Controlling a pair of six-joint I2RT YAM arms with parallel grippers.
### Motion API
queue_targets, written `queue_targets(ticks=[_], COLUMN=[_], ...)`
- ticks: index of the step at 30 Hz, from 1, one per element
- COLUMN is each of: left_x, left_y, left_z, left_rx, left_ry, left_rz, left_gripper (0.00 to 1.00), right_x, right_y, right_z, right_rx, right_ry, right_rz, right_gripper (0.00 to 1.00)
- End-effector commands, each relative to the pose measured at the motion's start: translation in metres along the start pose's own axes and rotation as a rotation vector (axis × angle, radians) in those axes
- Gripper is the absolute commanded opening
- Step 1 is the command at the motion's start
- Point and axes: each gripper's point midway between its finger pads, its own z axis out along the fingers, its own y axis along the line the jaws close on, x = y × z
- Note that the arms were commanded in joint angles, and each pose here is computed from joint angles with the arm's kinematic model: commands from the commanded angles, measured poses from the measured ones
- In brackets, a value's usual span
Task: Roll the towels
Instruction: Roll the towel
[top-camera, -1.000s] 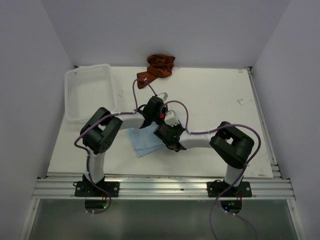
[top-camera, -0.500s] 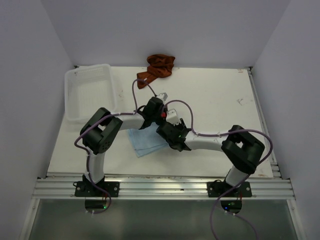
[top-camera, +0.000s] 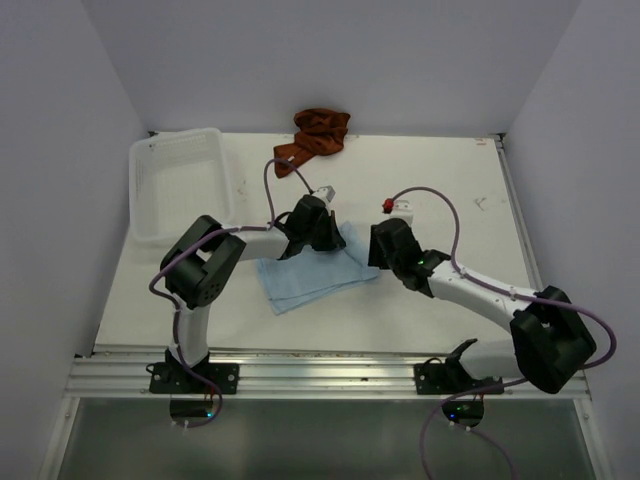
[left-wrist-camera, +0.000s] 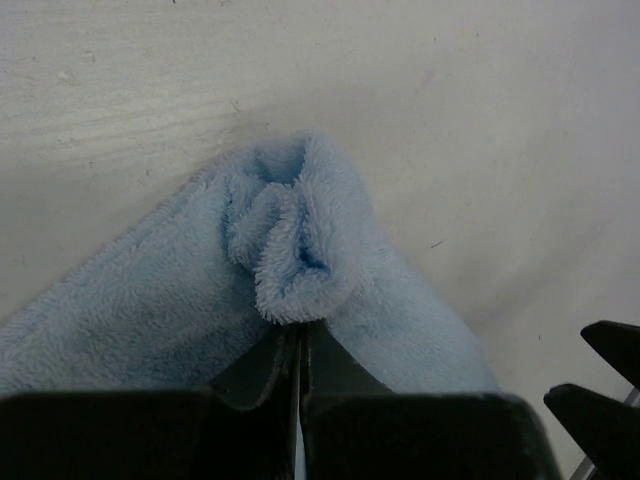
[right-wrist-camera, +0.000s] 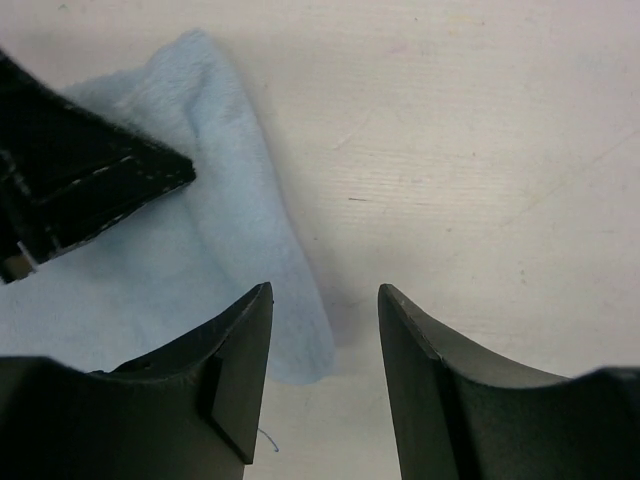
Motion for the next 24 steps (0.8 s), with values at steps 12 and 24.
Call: queue_targets(ticks=[12,24], left_x=[-0.001,-0.018], left_y=[0.006,-0.004], left_z=[-0.006,-0.007], left_rx=[-0.043,-0.034], left_ry=[-0.010,-0.037], left_rz=[0.020,0.036], left_gripper=[0.00,0.00], right_x=[0.012,0.027], right_y=[0.036,0.020], right_z=[0.035,0.048], right_rx=[-0.371,-0.289], right_ry=[0.130,0.143], right_rz=[0.234,0.156], right_gripper=[0.54,0.18])
